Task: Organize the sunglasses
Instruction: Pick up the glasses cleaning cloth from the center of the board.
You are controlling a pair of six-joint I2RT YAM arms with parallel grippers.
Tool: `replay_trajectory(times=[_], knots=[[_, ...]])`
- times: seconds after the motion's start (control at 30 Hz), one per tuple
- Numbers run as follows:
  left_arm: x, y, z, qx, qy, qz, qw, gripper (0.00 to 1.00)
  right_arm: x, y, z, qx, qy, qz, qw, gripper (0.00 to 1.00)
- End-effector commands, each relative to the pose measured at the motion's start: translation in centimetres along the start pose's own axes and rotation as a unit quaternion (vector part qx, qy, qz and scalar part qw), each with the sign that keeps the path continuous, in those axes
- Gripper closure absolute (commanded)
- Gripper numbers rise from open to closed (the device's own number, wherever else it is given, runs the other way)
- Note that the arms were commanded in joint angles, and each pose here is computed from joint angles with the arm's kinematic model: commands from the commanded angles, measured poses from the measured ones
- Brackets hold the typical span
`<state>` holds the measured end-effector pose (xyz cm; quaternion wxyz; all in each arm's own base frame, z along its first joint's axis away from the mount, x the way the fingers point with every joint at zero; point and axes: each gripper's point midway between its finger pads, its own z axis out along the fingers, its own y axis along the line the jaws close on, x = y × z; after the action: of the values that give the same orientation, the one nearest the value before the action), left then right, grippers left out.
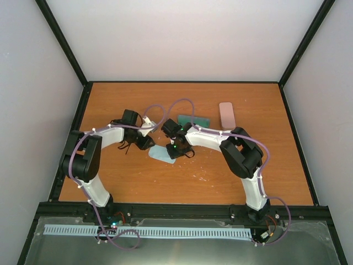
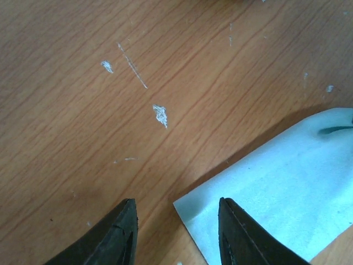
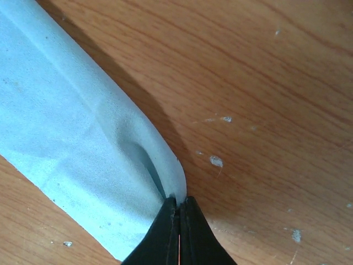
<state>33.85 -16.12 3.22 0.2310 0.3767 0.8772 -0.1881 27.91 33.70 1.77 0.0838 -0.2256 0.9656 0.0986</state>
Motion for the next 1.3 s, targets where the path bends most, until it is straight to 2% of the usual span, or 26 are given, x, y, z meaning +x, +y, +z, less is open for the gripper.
replay_trajectory(times=[0.0, 0.27, 0.43, 0.77, 0.9, 1.0, 1.27], knots=[[-0.8, -0.1, 0.3, 0.014, 0.0, 0.024, 1.0, 0.58, -0.4, -0.4, 0.1, 0.012, -0.001, -0.002, 1.0, 0.97], [1.0, -0.9, 1.5, 0.036, 0.021, 0.018, 0.999, 0.59, -0.4, -0.4, 0.3, 0.009, -0.002, 0.001, 1.0, 0.97], [2.2, -1.2, 2.7, 0.045, 0.046, 0.013, 0.998, 0.72, -0.6, -0.3, 0.2, 0.007, -0.004, 0.001, 1.0, 0.97], [4.0, -2.5, 2.7, 0.056, 0.064, 0.015, 0.996, 0.88, -0.7, -0.6, -0.1, 0.01, -0.009, 0.006, 1.0, 0.97], [4.7, -3.0, 2.5, 0.058, 0.066, 0.014, 0.996, 0.99, -0.6, -0.7, 0.0, 0.011, -0.009, 0.009, 1.0, 0.97], [4.7, -3.2, 2.3, 0.06, 0.063, 0.01, 0.996, 0.99, -0.7, -0.9, -0.1, 0.014, -0.011, 0.011, 1.0, 0.97], [1.3, -3.2, 1.3, 0.068, 0.023, 0.009, 0.997, 1.0, -1.6, -1.9, -1.3, 0.04, -0.037, 0.018, 0.998, 0.97]])
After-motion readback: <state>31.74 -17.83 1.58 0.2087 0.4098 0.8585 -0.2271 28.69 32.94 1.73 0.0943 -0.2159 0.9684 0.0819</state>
